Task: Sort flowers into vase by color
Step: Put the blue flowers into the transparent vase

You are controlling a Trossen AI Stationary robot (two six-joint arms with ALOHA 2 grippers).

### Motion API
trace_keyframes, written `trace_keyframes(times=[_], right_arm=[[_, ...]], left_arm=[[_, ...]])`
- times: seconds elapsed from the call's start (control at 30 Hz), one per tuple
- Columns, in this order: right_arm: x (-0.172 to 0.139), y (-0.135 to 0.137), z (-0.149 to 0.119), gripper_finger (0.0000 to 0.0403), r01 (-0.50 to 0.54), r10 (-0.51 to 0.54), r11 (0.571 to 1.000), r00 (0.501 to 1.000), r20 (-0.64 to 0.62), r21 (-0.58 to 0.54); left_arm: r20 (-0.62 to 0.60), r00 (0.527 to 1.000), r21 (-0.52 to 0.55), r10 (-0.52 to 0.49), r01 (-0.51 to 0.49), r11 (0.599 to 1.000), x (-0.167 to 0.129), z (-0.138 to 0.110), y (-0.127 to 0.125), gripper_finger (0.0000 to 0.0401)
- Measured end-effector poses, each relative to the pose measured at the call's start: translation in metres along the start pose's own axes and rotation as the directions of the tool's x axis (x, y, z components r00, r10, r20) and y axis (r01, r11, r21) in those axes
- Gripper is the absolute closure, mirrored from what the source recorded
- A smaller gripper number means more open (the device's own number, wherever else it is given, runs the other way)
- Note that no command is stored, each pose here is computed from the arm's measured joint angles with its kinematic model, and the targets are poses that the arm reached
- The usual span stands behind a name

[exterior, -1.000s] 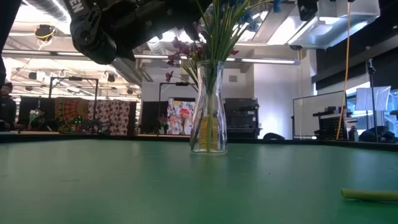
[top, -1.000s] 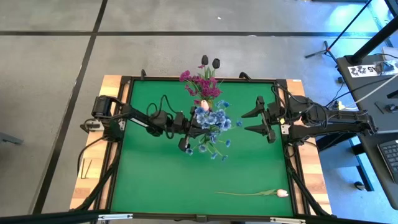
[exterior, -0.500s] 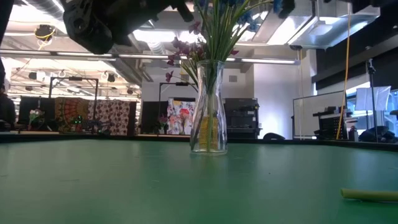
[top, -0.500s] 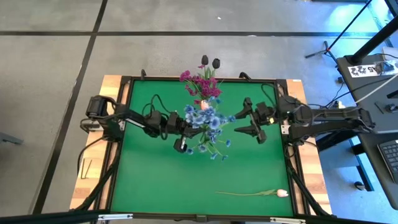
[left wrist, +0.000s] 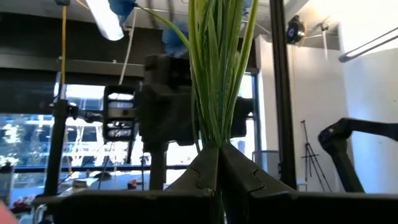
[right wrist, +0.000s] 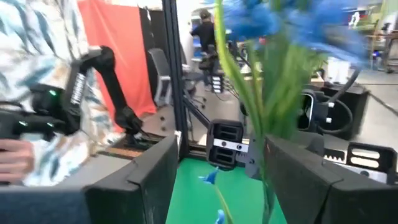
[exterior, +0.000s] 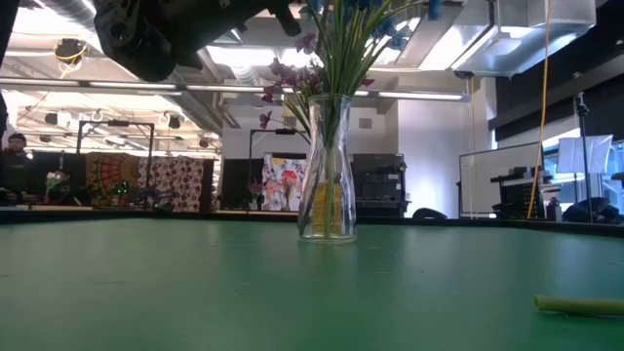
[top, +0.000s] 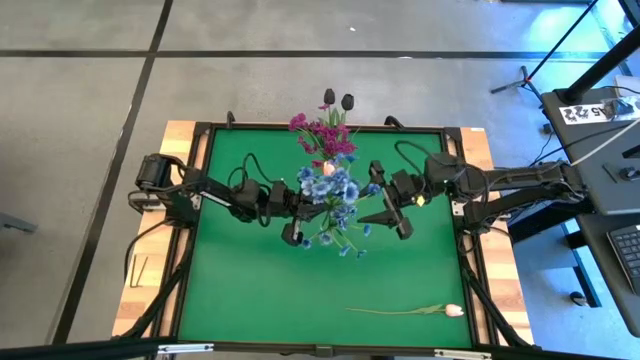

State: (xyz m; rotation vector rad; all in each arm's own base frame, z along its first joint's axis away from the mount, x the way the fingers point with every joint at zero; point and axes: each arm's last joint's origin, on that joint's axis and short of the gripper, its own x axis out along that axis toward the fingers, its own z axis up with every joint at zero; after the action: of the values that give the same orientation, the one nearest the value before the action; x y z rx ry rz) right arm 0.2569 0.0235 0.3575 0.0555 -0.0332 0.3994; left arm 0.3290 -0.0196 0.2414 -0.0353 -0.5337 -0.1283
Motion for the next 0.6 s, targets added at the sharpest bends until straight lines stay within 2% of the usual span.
trace_keyframes(times=[0.27, 0.6], right_arm=[[0.028, -0.007, -0.010, 0.0169, 0.104, -0.104, 0.995, 0.992, -0.075, -0.001], [0.045, -0.013, -0.010, 0.0169, 0.138, -0.137, 0.990, 0.987, -0.087, 0.010]], left_arm=[[0.000, 1.000, -0.005, 0.002, -0.002, 1.000, 0.000, 0.000, -0.003, 0.0401], [-0.006, 1.000, 0.005, -0.003, 0.004, 1.000, 0.001, -0.001, -0.011, 0.0401]])
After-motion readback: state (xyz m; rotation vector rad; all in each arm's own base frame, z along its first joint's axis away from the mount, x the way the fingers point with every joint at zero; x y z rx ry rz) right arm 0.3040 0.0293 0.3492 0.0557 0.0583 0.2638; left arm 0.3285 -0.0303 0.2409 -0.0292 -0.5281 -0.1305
